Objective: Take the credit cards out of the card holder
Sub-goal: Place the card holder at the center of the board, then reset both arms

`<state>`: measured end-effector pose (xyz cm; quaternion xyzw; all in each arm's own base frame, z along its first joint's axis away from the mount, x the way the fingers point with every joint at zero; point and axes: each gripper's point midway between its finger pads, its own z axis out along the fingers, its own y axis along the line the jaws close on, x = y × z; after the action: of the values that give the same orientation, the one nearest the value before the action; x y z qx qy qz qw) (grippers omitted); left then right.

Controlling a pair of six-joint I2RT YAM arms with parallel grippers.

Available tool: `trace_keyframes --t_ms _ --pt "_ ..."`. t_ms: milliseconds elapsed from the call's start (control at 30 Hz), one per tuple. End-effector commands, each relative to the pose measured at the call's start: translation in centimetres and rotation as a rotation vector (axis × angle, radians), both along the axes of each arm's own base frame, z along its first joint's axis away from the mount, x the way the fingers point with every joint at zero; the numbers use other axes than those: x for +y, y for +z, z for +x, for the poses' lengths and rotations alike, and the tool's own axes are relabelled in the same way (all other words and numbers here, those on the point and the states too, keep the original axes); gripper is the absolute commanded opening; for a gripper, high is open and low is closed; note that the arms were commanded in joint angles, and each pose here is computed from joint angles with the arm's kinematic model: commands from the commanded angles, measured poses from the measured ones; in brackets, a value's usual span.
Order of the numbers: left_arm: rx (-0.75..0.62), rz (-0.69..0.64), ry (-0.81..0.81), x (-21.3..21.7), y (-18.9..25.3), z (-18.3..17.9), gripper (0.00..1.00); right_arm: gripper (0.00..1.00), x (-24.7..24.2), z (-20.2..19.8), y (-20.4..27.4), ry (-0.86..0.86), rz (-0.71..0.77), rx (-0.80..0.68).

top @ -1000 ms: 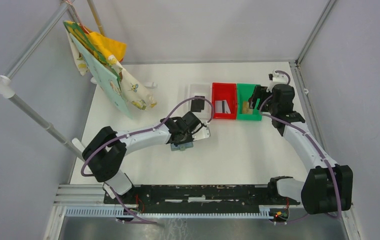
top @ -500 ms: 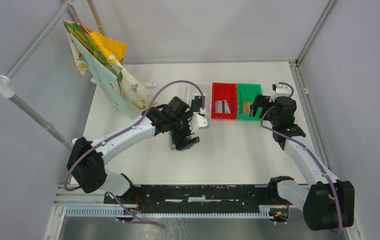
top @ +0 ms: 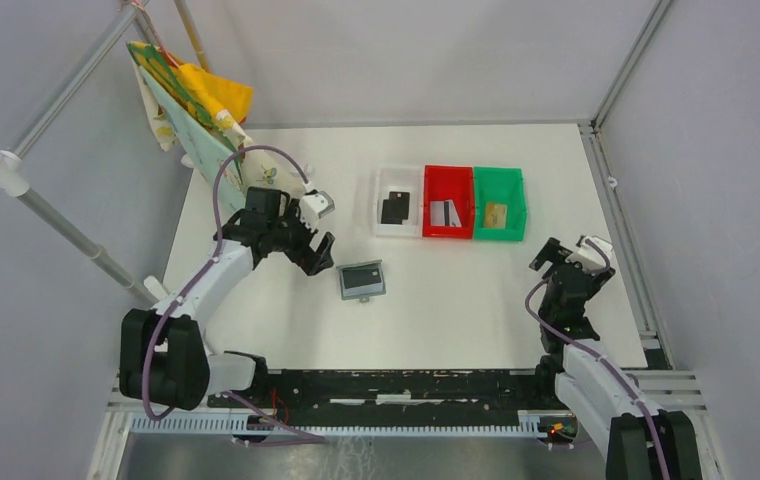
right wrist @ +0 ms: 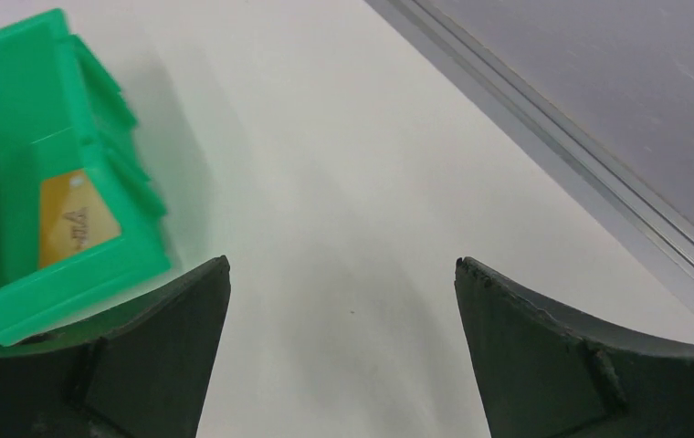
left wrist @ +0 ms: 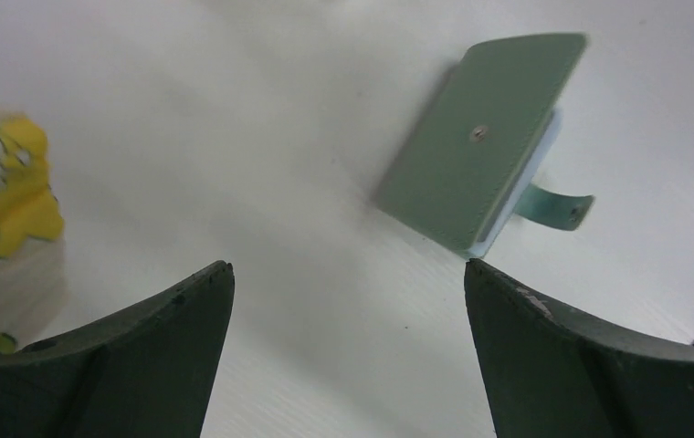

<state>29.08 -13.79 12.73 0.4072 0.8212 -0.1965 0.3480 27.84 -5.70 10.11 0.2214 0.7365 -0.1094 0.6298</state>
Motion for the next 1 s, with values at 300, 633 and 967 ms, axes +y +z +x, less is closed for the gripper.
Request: trace_keyframes --t_ms 300,633,967 --pt "-0.169 -0.205 0.562 10.1 -6.7 8.8 1.00 0.98 -4.4 -3.4 -0.9 -0.205 -0.207 -0.047" --pt "-0.400 -0.266 0.732 12.7 -4.4 10.2 1.00 0.98 -4.5 -4.5 -0.9 -0.167 -0.309 -0.041" --pt "-0.535 -0.281 0.854 14.5 -4.0 9.3 1.00 0.98 -2.4 -3.3 -0.6 -0.039 -0.331 -0.063"
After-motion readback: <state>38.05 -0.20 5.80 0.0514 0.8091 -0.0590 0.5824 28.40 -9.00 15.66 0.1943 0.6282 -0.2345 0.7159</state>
